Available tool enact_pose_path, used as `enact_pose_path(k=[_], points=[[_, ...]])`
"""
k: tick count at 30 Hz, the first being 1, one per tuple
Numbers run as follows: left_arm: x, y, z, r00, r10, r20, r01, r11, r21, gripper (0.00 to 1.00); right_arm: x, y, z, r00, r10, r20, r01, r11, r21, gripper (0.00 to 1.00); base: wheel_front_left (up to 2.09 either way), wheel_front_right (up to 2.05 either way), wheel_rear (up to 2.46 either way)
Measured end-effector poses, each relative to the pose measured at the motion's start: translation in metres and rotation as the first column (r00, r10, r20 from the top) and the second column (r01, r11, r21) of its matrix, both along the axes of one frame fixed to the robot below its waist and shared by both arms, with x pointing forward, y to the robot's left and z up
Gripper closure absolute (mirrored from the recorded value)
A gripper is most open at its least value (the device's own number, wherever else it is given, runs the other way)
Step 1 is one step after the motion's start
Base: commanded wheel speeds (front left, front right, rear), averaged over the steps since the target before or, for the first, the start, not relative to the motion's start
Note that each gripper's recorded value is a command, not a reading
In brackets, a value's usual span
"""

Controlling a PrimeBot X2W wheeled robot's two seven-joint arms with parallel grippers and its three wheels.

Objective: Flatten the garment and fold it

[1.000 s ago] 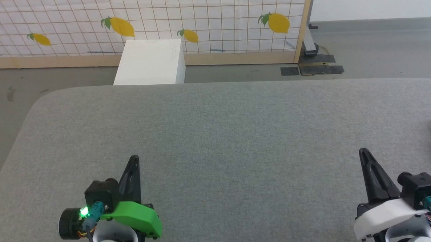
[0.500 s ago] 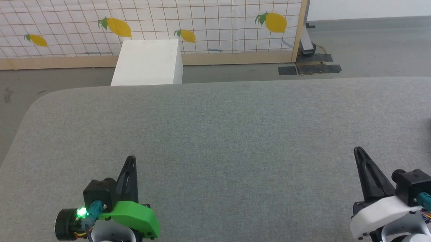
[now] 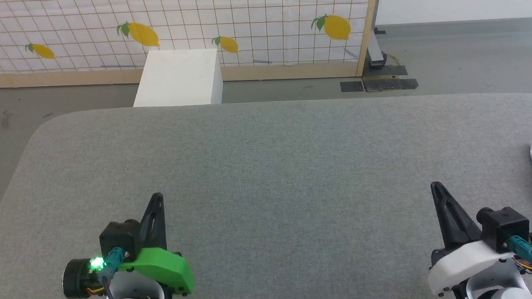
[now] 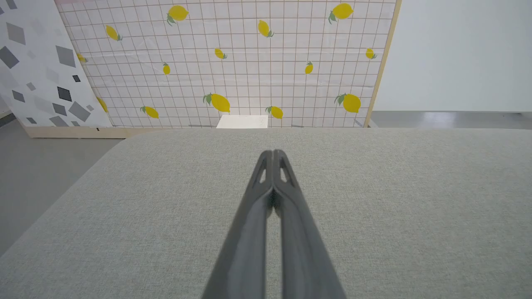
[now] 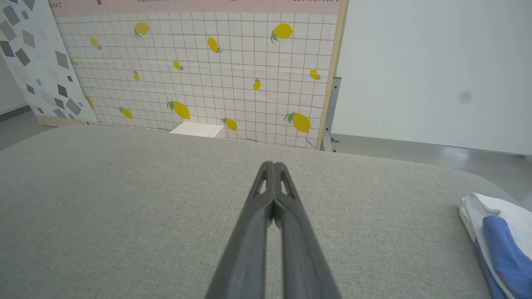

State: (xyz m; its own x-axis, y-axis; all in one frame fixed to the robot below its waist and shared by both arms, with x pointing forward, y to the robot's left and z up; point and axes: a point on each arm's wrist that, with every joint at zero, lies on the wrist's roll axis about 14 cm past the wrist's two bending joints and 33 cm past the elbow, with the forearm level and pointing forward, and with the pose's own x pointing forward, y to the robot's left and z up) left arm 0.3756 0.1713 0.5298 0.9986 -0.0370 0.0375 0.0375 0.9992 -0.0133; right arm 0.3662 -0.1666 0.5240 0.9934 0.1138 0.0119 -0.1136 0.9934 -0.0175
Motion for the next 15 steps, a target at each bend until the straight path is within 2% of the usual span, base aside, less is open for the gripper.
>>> enact_pose_path(k=[15], points=[[0.0002,0.0028,0.0011,1.000,0.014,-0.013,-0.013,0.999,0.037,1.00,0.0017,0.0029,0.0007,1.000,0.008,-0.010,-0.008,1.000,-0.017,1.00,0.00,0.00,0.00]])
